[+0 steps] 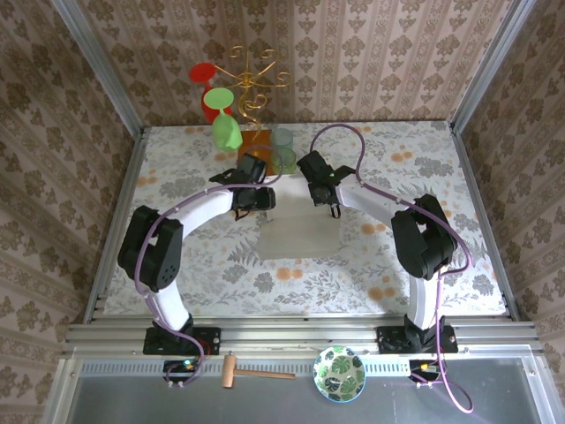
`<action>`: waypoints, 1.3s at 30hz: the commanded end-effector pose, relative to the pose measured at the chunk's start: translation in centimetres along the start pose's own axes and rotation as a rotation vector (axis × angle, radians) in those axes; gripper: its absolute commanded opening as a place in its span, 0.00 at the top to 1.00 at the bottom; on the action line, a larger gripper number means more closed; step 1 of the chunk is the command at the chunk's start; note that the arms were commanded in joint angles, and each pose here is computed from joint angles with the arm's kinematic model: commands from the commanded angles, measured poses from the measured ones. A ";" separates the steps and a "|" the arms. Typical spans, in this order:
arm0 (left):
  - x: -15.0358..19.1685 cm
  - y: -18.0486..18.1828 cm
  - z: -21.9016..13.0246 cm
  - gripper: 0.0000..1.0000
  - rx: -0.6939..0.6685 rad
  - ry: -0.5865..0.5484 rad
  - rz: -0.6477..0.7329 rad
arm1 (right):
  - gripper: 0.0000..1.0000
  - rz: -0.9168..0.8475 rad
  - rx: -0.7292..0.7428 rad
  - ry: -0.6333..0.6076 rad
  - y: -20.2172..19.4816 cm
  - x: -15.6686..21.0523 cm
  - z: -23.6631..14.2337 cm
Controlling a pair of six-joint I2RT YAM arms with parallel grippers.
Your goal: Fold the paper box
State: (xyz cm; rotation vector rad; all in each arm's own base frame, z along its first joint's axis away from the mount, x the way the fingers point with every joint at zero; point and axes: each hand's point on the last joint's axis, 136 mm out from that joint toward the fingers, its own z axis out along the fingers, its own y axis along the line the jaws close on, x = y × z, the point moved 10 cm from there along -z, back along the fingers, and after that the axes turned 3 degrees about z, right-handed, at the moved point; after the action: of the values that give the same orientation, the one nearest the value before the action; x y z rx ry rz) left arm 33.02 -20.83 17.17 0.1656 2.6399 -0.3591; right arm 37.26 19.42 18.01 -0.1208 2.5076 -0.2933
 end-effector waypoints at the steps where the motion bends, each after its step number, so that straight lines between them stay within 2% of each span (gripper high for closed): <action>1: 0.1 0.2 1.1 0.51 0.014 0.009 -0.022 | 1.00 -0.015 0.024 0.032 -0.2 0.0 0.3; 5: 0.0 0.1 2.5 0.55 0.023 0.031 -0.021 | 1.00 -0.016 0.018 0.043 -0.3 0.0 0.5; 7: 0.2 0.2 3.2 0.62 0.010 0.050 -0.025 | 1.00 -0.017 0.018 0.047 -0.3 0.0 0.6; 12: 0.6 0.5 3.6 0.84 -0.031 0.051 -0.034 | 1.00 -0.043 0.029 0.059 -0.3 0.1 0.8; 15: 0.7 0.4 3.2 1.00 -0.072 0.036 -0.024 | 1.00 -0.064 0.083 0.089 -0.4 0.1 1.2; 20: 0.7 0.0 2.6 1.00 -0.163 0.028 -0.014 | 1.00 -0.090 0.217 0.116 -0.5 0.2 1.4; 25: 0.4 -0.4 2.4 1.00 -0.160 0.020 -0.018 | 1.00 -0.093 0.278 0.119 -0.4 0.3 1.3; 29: 0.2 -0.6 2.3 1.00 -0.155 0.020 -0.013 | 1.00 -0.084 0.233 0.125 -0.2 0.3 1.1; 39: 0.4 -0.8 2.1 1.00 -0.131 0.036 0.009 | 1.00 0.009 -0.026 0.172 -0.4 -0.4 0.7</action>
State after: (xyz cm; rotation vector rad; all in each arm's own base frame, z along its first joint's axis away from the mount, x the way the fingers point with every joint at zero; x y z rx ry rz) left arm 33.18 -22.44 14.56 0.1334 2.7073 -0.2360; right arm 38.54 19.84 17.00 -0.0953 2.6397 -0.3218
